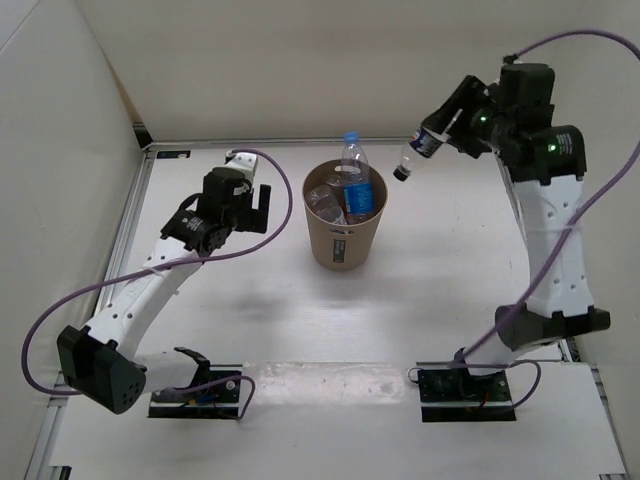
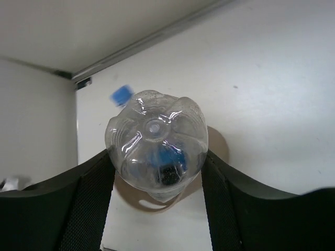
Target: Put the plastic bottles in the bin
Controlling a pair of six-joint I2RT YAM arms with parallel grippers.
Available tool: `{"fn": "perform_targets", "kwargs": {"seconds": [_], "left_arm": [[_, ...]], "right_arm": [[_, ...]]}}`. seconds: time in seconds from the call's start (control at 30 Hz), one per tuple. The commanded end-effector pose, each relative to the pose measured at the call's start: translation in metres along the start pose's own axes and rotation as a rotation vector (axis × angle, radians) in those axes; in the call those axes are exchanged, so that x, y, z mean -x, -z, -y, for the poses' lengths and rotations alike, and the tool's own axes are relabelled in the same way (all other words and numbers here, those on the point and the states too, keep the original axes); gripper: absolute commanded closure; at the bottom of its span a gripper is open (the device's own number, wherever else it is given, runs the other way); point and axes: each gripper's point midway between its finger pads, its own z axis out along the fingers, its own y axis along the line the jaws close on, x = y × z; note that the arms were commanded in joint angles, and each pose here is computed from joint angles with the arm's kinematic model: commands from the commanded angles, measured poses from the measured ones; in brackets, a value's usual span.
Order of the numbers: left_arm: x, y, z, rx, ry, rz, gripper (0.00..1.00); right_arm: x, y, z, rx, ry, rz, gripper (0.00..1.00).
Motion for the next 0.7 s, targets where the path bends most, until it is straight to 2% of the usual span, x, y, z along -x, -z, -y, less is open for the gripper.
{"fn": "perform_targets", "kwargs": {"seconds": [0.0,0.07,0.23,0.37,0.4,0.47,0.5,0.6,0.67], "left_arm": [[0.004,0.015,-0.005,0.008,0.042,0.041,0.0],[-0.001,0.015,-0.005,0.007,0.039,0.034,0.0],[-0.008,0.015,-0.003,-0.006,0.045,0.021,0.0],[-0.008,0.013,-0.001,-0.016,0.05,0.026,0.0],[-0.008,0.014,-0.001,-0.019,0.048,0.027,0.0],[-0.008,0.014,-0.001,-0.02,0.05,0.031,0.0],[-0.008,0.016,-0.001,-0.021,0.051,0.034,0.0],[-0.014,0.015,0.0,-0.028,0.054,0.027,0.0],[-0.013,0.016,0.003,-0.044,0.056,0.036,0.0]], "right_arm": [[-0.001,0.011,-0.056,0.134,0.151,0.107,1.0],[-0.005,0.013,-0.078,0.163,0.263,0.173,1.0],[-0.076,-0.009,-0.113,0.217,0.402,0.083,1.0],[-0.105,-0.037,-0.108,0.148,0.514,0.081,0.99],[-0.11,-0.044,-0.107,0.136,0.531,0.065,0.91],[-0.106,-0.039,-0.116,0.135,0.578,0.081,0.68],[-0.105,-0.039,-0.119,0.136,0.589,0.085,0.45],[-0.071,-0.018,-0.135,0.155,0.553,0.18,0.1],[-0.063,-0.014,-0.136,0.157,0.533,0.188,0.1]]}}
